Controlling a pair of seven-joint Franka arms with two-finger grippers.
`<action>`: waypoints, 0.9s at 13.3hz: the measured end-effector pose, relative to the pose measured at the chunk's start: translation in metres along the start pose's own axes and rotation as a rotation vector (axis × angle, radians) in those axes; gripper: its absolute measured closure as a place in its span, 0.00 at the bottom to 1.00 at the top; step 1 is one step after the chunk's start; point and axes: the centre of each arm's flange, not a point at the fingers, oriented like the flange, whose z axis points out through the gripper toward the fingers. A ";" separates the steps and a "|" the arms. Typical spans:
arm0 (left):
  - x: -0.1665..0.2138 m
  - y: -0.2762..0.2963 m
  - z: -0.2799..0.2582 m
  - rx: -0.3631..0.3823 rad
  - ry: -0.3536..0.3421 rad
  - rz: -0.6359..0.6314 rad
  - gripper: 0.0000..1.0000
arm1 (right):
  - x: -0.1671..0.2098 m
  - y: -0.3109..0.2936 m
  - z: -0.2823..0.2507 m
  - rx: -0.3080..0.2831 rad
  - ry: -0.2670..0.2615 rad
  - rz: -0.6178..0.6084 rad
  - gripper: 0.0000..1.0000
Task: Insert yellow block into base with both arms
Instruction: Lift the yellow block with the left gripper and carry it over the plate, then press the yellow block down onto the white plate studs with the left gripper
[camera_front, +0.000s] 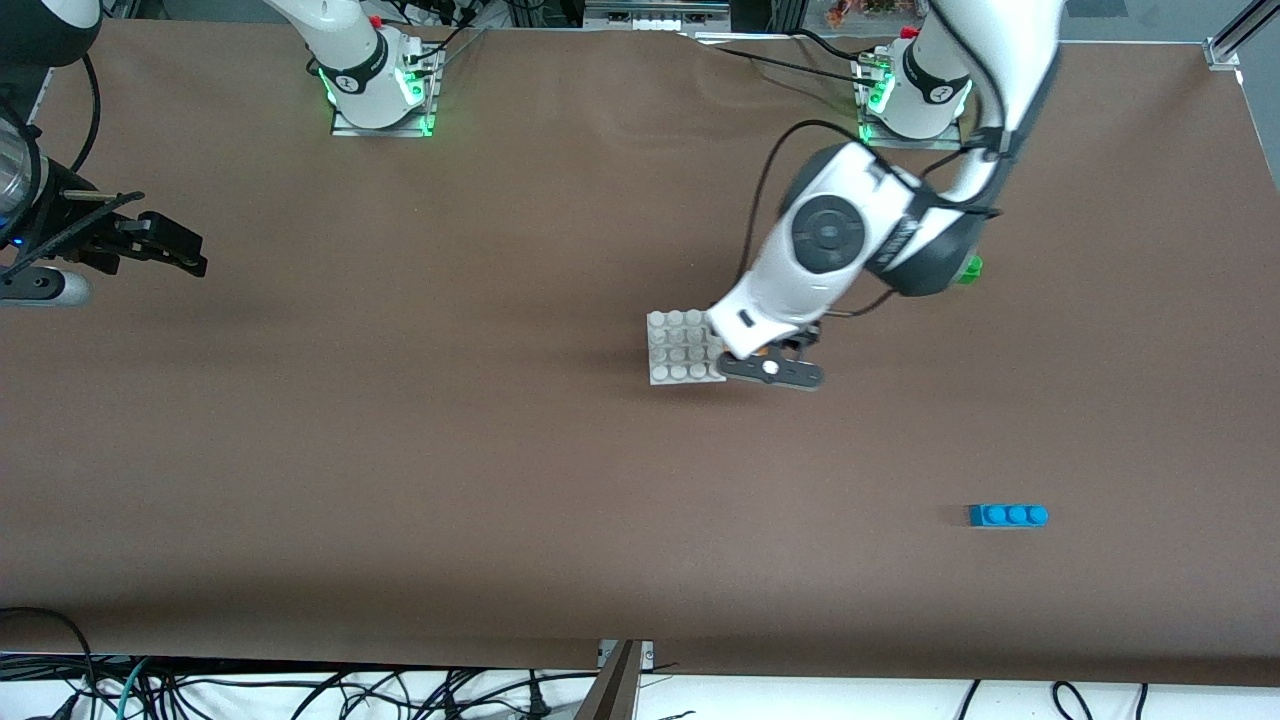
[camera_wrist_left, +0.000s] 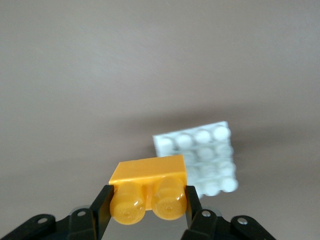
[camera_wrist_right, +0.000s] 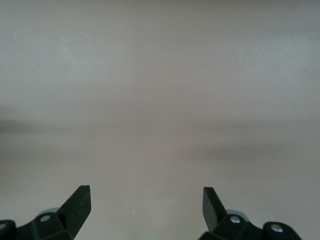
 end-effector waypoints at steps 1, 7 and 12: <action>-0.005 0.020 0.021 0.005 -0.024 -0.025 0.38 | 0.000 0.000 0.000 0.000 0.000 0.000 0.01; -0.012 0.053 0.102 0.037 -0.118 -0.072 0.38 | 0.000 0.000 0.000 0.000 0.000 0.000 0.00; -0.011 0.062 0.107 0.015 -0.092 -0.069 0.38 | 0.000 -0.003 0.000 0.000 0.000 -0.006 0.01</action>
